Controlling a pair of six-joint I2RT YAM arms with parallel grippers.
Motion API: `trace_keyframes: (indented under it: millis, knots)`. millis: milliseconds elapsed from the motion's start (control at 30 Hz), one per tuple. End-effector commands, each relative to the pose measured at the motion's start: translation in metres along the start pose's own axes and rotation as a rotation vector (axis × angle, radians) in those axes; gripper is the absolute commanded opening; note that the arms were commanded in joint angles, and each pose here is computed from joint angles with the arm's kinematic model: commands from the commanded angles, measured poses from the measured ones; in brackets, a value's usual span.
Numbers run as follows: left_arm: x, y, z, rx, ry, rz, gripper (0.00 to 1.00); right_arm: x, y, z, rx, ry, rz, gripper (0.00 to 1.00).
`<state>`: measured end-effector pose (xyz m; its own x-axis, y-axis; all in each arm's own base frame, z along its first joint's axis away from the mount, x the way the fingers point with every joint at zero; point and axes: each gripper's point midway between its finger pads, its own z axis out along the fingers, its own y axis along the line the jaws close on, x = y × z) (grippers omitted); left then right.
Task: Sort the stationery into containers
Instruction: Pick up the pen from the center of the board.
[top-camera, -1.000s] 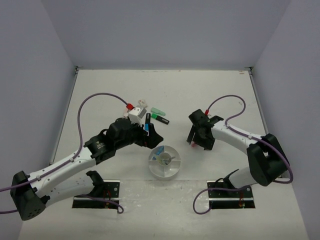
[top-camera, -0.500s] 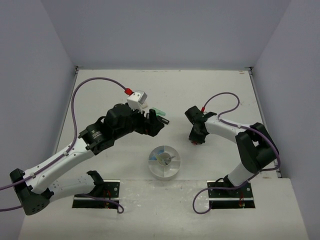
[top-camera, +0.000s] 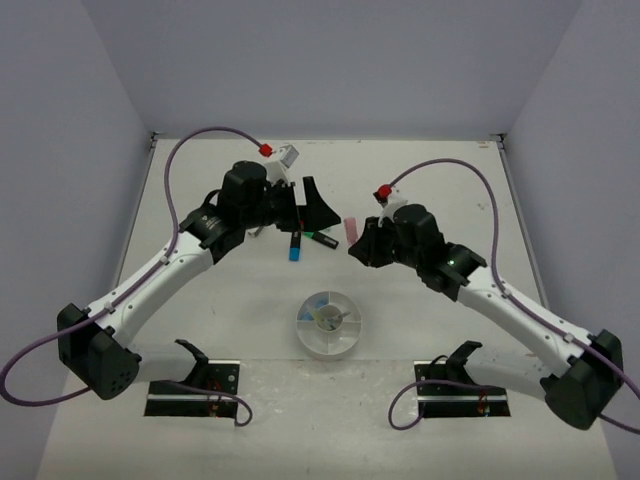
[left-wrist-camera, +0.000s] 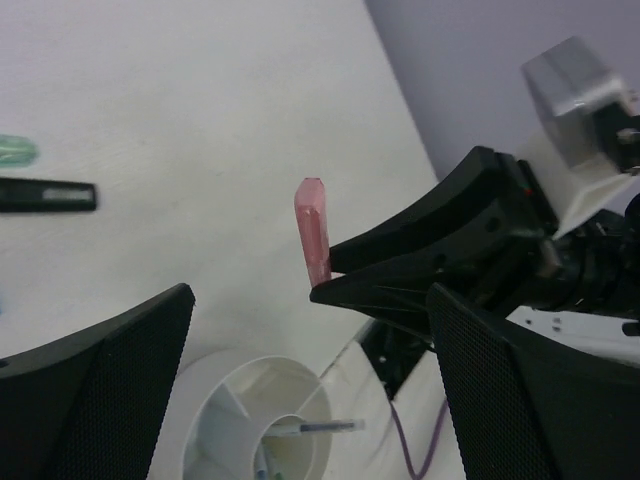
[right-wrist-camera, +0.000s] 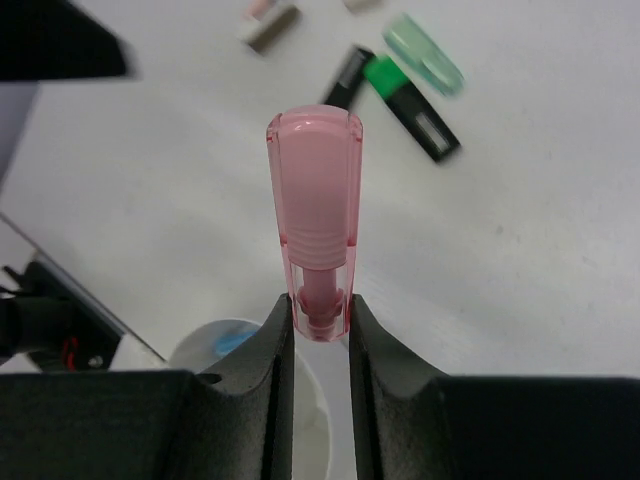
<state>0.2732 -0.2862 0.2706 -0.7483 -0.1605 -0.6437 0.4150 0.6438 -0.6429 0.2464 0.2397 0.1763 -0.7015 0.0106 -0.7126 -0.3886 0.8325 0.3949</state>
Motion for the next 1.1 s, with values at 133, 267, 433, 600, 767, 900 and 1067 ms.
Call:
trace_keyframes:
  millis: [133,267,433,600,767,900,1067]
  knots:
    - [-0.009,-0.093,-0.013,0.511,0.032,-0.014,0.98,-0.048,0.059,-0.050,-0.279,-0.169,-0.211,0.00]
    - [-0.008,-0.087,-0.007,0.492,0.031,-0.024,0.85,-0.057,0.064,-0.060,-0.289,-0.195,-0.226,0.00]
    - [-0.003,-0.074,0.007,0.450,0.037,-0.039,0.57,-0.062,0.071,-0.069,-0.305,-0.223,-0.266,0.00]
    - [0.002,-0.066,0.012,0.419,0.051,-0.031,0.37,-0.062,0.072,-0.070,-0.308,-0.223,-0.272,0.00]
    - [0.002,-0.063,0.013,0.402,0.052,-0.016,0.00,-0.062,0.071,-0.070,-0.304,-0.224,-0.274,0.00]
    - [0.007,-0.030,0.015,0.223,0.046,0.090,0.00,-0.053,0.064,-0.066,-0.280,-0.199,-0.252,0.97]
    - [0.043,0.043,-0.002,-0.115,0.046,0.206,0.00,-0.037,0.026,-0.069,-0.122,-0.205,-0.218,0.99]
